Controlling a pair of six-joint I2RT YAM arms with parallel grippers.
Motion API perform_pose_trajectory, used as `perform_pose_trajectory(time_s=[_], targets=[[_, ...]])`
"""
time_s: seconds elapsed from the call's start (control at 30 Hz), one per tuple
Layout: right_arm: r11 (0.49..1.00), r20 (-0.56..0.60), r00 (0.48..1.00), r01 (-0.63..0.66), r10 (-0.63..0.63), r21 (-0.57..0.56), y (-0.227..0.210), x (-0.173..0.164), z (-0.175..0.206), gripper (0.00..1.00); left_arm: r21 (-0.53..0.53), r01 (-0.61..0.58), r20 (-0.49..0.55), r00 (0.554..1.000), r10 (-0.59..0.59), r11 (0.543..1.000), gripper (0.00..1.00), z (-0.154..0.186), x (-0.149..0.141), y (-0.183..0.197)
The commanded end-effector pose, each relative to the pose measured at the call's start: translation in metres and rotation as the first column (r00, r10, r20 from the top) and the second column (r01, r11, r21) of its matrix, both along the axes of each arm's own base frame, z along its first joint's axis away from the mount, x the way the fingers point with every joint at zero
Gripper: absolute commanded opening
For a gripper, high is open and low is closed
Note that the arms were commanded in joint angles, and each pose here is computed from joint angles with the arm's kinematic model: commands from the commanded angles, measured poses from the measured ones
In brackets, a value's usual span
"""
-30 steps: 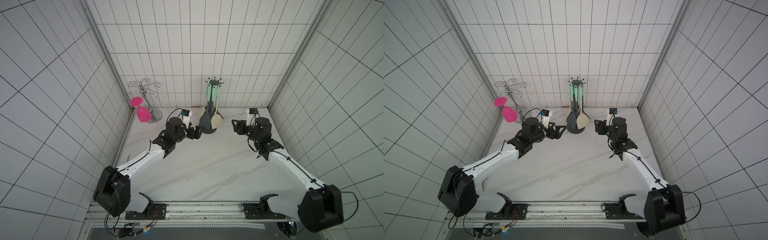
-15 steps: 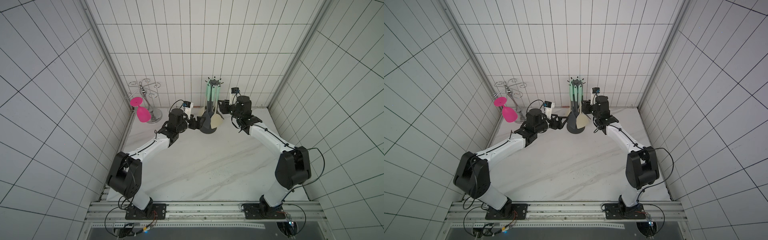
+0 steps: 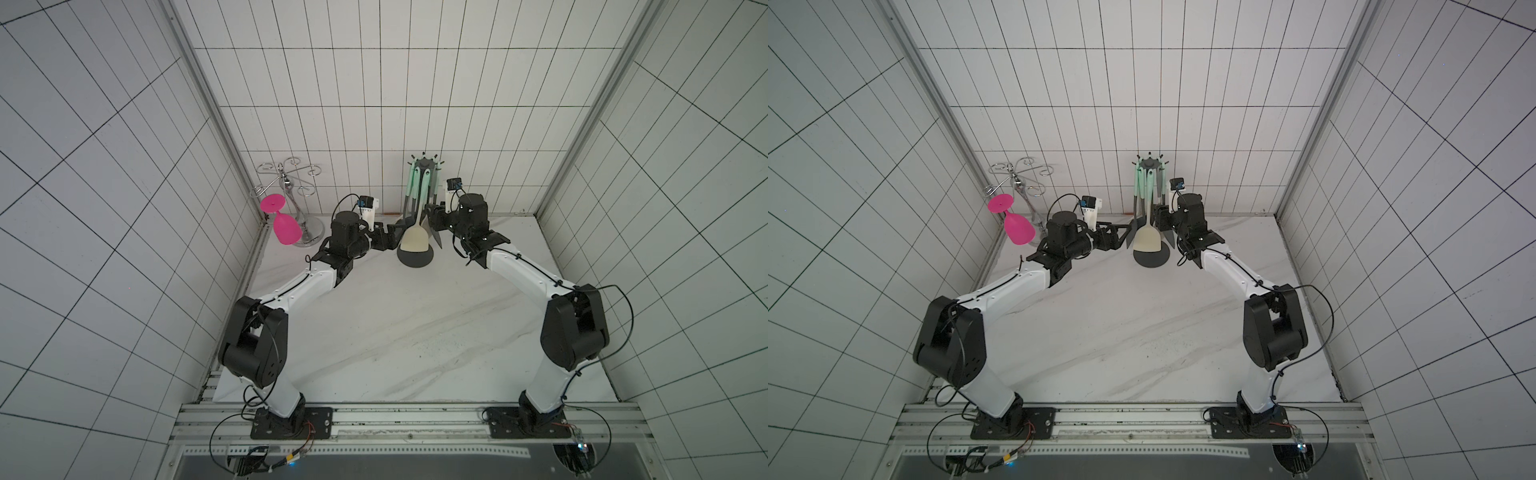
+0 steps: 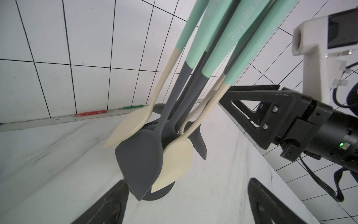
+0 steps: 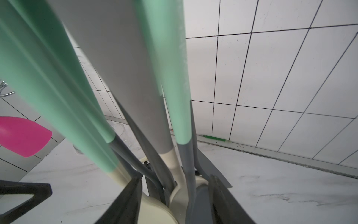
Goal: Take the spatula off the kitchen utensil rack
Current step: Adjust the rack at the center of the board.
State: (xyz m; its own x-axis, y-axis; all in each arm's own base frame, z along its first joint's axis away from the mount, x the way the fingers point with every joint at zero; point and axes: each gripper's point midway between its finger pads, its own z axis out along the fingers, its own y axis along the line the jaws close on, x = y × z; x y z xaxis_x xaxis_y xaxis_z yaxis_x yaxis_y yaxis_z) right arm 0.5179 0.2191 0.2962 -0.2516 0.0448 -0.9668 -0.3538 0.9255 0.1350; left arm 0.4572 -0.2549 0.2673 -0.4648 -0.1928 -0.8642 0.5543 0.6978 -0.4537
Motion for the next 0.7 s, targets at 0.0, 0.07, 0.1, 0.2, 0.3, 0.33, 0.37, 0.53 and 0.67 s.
perform_pose_trajectory(time_s=[0.0,0.07,0.1,0.2,0.3,0.33,0.37,0.53,0.67], targets=[[0.999,0.067,0.997,0.038,-0.038,-0.003,-0.010,-0.010,0.014,0.53,-0.051,0.017,-0.010,1.000,-0.017,0.999,0.93,0.002,0.008,0.001],[1.000,0.075,0.997,0.024,-0.024,-0.004,-0.009,-0.011,0.016,0.42,-0.057,0.023,-0.014,1.000,-0.024,0.998,0.91,0.003,0.009,0.000],[1.000,0.079,0.997,0.016,-0.016,-0.004,-0.007,-0.011,0.019,0.36,-0.056,0.022,-0.014,1.000,-0.023,0.998,0.91,0.002,0.010,0.000],[1.000,0.085,0.996,-0.006,0.005,0.002,-0.004,-0.013,0.027,0.18,-0.059,0.021,-0.002,1.000,-0.021,0.998,0.90,0.007,0.012,0.000],[0.999,0.098,0.995,-0.027,0.025,0.022,-0.002,-0.020,0.035,0.13,-0.056,0.010,0.012,1.000,-0.010,0.998,0.90,0.012,0.013,0.001],[0.999,0.099,0.995,-0.027,0.024,0.033,-0.003,-0.022,0.037,0.13,-0.052,0.006,0.014,1.000,-0.005,0.999,0.90,0.012,0.014,0.002],[0.999,0.100,0.995,-0.027,0.023,0.046,-0.004,-0.024,0.039,0.13,-0.051,0.002,0.016,1.000,-0.001,0.999,0.90,0.012,0.015,0.002],[0.994,0.099,0.995,-0.041,0.031,0.103,-0.004,-0.035,0.046,0.19,-0.060,0.004,0.014,1.000,-0.003,0.998,0.90,0.012,0.017,0.001],[0.991,0.116,0.993,-0.039,0.025,0.125,-0.002,-0.034,0.049,0.36,-0.076,0.012,0.002,1.000,-0.012,0.997,0.90,0.010,0.016,-0.001]])
